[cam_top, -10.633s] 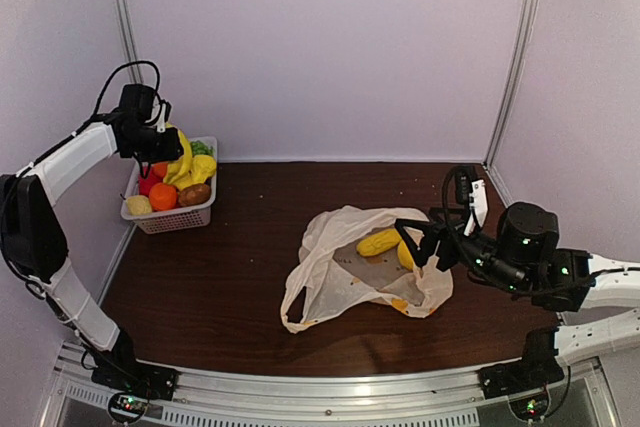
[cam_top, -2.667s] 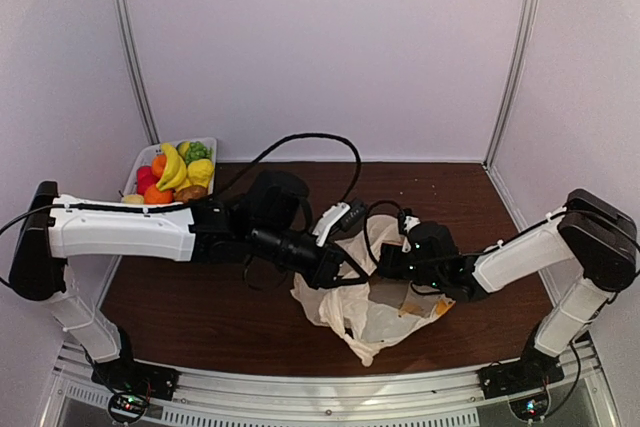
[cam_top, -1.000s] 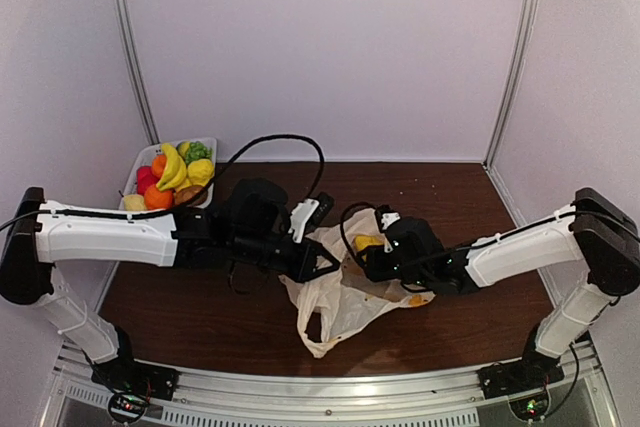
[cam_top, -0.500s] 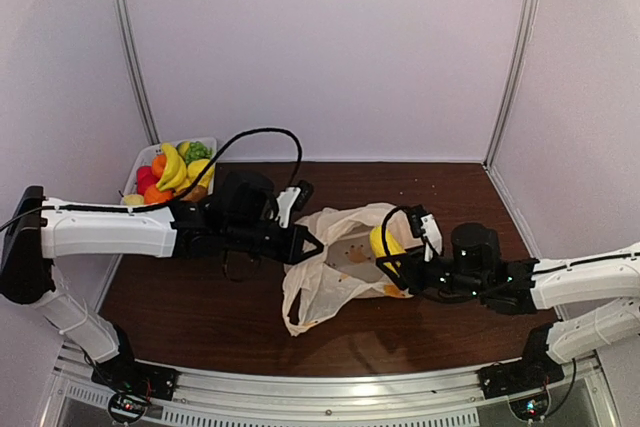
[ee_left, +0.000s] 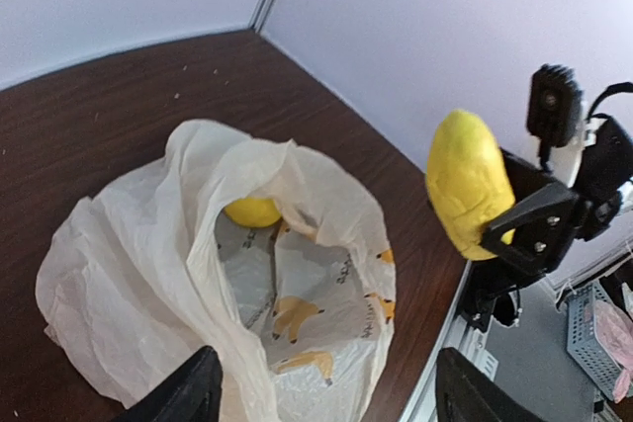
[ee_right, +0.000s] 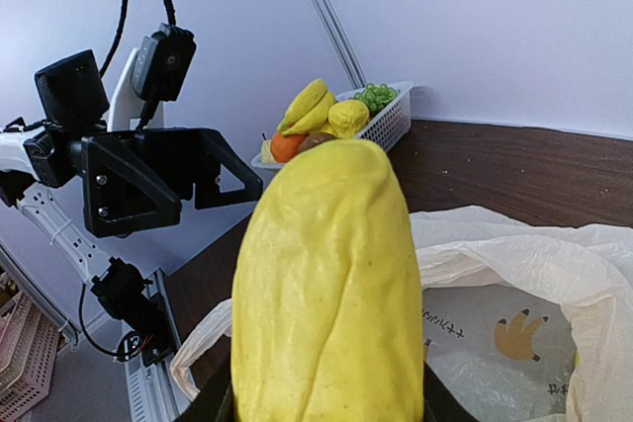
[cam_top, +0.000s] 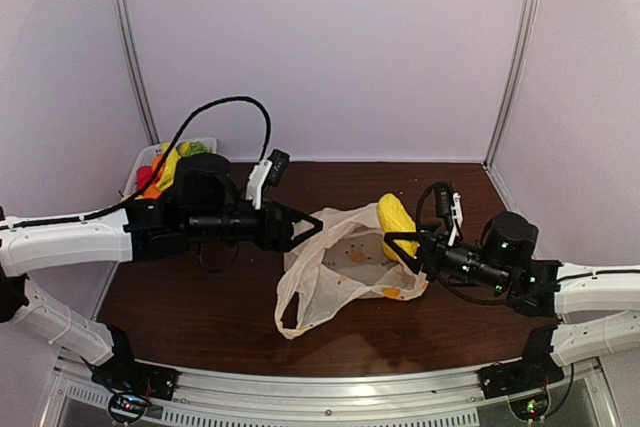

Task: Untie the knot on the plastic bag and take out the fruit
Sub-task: Pass from the right arm to the left

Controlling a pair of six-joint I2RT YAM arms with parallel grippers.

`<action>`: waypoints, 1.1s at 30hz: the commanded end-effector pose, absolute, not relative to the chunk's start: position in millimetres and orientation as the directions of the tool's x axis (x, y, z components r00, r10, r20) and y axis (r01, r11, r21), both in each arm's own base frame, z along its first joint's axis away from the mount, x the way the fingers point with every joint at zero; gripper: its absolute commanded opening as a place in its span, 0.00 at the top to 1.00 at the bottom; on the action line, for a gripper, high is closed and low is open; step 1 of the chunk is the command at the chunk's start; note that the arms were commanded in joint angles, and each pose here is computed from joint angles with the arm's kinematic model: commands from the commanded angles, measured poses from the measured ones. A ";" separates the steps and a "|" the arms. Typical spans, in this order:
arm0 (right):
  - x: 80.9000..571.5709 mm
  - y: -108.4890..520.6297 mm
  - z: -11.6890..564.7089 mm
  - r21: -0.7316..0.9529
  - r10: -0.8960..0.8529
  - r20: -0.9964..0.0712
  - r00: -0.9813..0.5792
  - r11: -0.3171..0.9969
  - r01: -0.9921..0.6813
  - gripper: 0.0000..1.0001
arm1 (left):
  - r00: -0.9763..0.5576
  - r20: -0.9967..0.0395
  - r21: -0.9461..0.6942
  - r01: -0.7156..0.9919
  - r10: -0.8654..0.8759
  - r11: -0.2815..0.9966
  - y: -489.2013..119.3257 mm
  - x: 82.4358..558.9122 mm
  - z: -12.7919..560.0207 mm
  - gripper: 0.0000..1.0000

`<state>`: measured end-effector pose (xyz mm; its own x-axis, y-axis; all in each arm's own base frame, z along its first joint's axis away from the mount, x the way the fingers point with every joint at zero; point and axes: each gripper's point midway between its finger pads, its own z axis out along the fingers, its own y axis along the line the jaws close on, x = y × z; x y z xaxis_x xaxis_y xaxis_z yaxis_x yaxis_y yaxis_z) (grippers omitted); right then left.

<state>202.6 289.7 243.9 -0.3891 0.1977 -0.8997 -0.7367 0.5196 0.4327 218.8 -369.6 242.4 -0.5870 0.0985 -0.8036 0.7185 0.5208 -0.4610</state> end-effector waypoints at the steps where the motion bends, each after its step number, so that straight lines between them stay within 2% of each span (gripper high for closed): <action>1: 191.1 295.5 274.7 0.408 0.243 -0.912 -0.331 0.442 -0.799 0.62 | -0.433 -0.901 -0.406 0.857 0.015 0.317 -380.3 193.6 308.6 0.24; 5: 184.2 300.6 298.7 0.390 0.278 -0.914 -0.296 0.402 -0.828 0.62 | -0.382 -0.923 -0.384 0.912 -0.047 0.146 -395.1 162.0 343.5 0.19; 10: 176.1 307.0 317.9 0.373 0.304 -0.913 -0.271 0.358 -0.856 0.62 | -0.407 -0.906 -0.413 0.910 -0.113 0.032 -407.1 149.9 361.2 0.15; 21: 162.2 326.2 329.0 0.363 0.304 -0.912 -0.275 0.285 -0.887 0.62 | -0.445 -0.890 -0.443 0.896 -0.098 -0.035 -432.4 148.1 358.6 0.12; 33: 151.0 343.6 330.8 0.343 0.259 -0.923 -0.284 0.222 -0.912 0.62 | -0.496 -0.862 -0.497 0.867 -0.108 -0.010 -438.8 157.4 348.9 0.16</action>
